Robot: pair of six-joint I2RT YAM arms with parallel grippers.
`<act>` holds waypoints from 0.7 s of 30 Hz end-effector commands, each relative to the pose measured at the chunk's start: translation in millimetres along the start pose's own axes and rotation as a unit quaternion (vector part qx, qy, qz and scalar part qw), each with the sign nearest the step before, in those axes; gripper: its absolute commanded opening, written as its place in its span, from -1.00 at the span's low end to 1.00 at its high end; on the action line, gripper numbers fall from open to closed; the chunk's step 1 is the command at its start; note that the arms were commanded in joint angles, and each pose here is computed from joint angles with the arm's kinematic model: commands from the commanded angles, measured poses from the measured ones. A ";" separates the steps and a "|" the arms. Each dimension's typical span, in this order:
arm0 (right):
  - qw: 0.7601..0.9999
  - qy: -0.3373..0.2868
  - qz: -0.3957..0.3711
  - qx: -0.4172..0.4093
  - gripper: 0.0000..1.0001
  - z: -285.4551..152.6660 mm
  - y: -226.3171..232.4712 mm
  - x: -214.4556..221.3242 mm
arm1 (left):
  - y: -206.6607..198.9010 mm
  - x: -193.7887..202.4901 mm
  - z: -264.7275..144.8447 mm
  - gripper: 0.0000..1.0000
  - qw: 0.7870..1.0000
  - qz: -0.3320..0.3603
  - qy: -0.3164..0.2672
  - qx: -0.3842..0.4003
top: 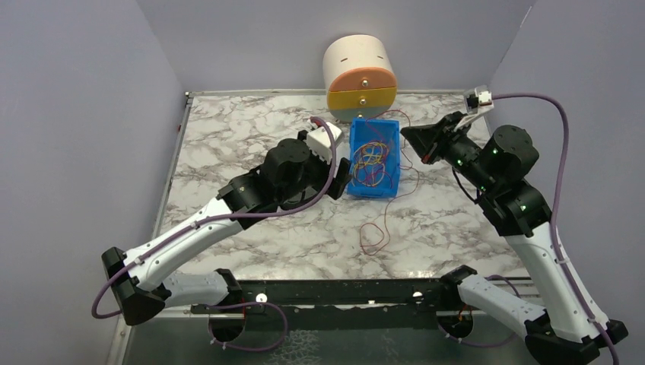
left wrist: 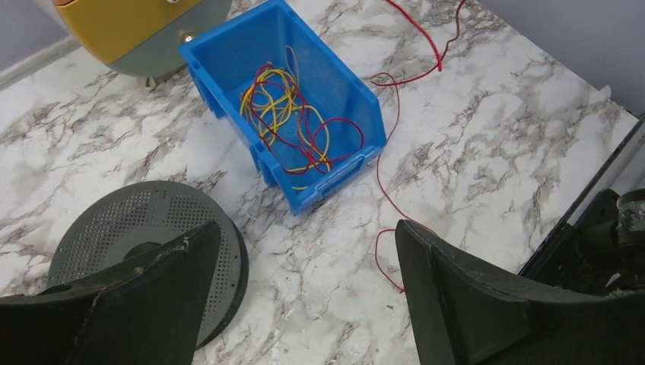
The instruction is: Wrap the cables
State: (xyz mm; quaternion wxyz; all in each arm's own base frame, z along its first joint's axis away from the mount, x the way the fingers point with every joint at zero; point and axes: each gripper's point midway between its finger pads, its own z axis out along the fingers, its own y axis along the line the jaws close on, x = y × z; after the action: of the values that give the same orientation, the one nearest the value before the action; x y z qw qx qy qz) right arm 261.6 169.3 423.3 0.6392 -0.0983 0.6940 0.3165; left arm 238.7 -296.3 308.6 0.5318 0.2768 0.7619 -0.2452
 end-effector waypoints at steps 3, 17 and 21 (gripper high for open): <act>0.990 0.093 0.035 -0.097 -0.98 -10.9 32.8 40.6 | -12.2 -12.4 -16.9 0.88 0.995 0.045 -0.027 0.087; 0.963 0.168 0.114 -0.177 -0.98 -43.1 63.0 80.0 | -45.9 -7.4 -31.0 0.97 0.973 -0.038 -0.125 0.191; 0.953 0.178 0.141 -0.202 -0.98 -49.3 73.1 82.8 | -45.5 -6.0 -33.5 0.97 0.970 -0.047 -0.141 0.193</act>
State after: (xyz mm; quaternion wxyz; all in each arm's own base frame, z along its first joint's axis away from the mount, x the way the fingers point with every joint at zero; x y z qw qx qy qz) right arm 189.5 212.8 362.2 0.4579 -0.1707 0.7379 0.4655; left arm 193.0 -305.2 289.4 0.5203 0.3204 0.6841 -0.3982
